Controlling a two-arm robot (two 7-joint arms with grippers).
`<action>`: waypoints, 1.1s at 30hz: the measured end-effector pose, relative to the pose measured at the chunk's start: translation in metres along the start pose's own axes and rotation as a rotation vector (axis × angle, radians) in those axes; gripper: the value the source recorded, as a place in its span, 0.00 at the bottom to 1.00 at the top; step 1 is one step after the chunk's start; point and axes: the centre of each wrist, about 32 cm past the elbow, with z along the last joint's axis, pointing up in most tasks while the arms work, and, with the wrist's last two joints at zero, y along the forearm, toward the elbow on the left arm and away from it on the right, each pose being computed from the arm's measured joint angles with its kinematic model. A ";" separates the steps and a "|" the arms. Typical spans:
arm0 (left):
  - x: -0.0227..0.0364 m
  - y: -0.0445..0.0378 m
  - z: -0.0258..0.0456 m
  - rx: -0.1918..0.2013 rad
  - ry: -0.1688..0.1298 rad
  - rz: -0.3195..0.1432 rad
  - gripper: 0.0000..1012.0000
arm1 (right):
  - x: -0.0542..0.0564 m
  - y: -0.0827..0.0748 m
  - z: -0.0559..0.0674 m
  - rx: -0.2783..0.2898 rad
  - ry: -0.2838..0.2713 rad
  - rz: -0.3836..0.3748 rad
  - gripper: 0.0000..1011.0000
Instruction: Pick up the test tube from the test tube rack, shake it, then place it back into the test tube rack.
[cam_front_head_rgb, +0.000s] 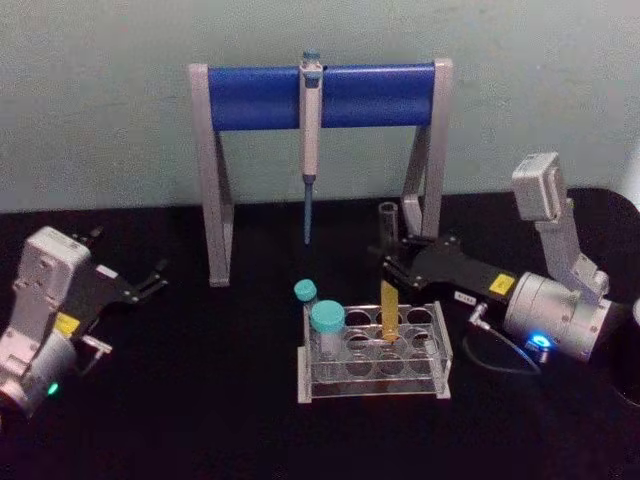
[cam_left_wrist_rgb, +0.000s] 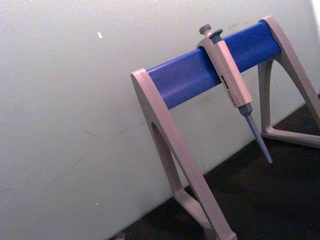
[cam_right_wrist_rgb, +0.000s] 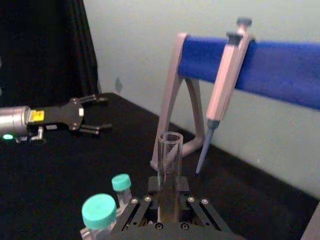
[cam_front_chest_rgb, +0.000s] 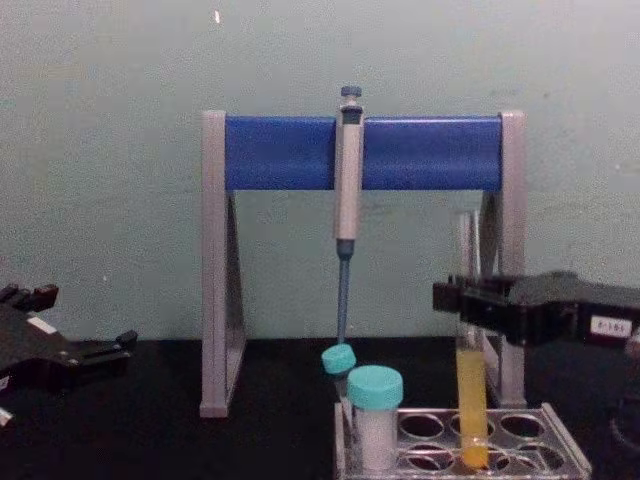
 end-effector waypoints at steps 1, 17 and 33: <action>0.0000 0.0000 0.0000 0.000 0.000 0.000 1.00 | -0.002 -0.001 0.003 0.012 -0.011 -0.003 0.22; 0.0000 0.0000 0.0000 0.000 0.000 0.000 1.00 | -0.010 -0.009 0.019 0.107 -0.071 -0.023 0.22; 0.0000 0.0000 0.0000 0.000 0.000 0.000 1.00 | -0.006 -0.008 0.020 0.137 -0.079 -0.038 0.22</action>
